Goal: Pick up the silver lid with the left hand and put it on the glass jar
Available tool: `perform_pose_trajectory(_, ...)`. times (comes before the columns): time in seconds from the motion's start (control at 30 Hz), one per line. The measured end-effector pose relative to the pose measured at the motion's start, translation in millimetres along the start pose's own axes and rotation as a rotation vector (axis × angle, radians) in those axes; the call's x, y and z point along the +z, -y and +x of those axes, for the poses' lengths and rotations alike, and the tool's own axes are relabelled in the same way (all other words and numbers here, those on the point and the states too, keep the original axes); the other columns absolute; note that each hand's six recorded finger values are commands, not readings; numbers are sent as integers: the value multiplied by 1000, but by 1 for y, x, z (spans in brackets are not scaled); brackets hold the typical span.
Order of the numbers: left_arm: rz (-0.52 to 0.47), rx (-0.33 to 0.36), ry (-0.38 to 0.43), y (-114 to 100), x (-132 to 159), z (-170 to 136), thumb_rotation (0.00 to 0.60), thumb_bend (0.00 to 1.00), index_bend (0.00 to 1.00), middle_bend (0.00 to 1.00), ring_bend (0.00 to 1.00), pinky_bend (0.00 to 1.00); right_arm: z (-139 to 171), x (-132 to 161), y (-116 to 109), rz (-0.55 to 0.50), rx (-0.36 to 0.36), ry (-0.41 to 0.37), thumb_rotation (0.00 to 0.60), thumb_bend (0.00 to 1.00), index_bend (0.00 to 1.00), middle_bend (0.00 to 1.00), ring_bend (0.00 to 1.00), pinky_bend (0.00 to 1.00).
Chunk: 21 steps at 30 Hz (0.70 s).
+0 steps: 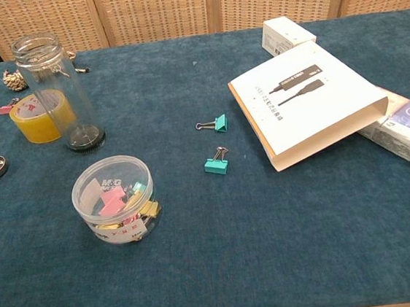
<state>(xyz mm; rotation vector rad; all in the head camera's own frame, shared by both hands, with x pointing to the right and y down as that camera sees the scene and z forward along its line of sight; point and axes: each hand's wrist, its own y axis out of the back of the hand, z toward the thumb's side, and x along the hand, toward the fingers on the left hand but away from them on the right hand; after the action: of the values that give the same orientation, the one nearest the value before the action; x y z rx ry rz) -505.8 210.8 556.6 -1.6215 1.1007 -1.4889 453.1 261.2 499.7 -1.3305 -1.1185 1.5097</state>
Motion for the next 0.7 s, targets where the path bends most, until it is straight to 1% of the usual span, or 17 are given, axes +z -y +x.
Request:
perform_pose_trajectory(0.13,-4,-7,-2,0,0,-1,600,0,0,0,0,0,-1,-1,0,-11,-2,11,600,0,0,0,0,0)
perform_pose_trajectory(0.27,-12,-15,0,0,-1,-1,600,0,0,0,0,0,-1,1,2,-29,9,10,600,0,0,0,0,0)
perform_pose_trajectory(0.43,-13,-33,-2,4,-1,3,600,0,0,0,0,0,-1,3,-1,-42,2,2,600,0,4,0,0,0)
perform_pose_trajectory(0.7,-12,-17,-20,4,-3,7,600,0,0,0,0,0,-2,3,0,-56,10,-4,600,0,9,0,0,0)
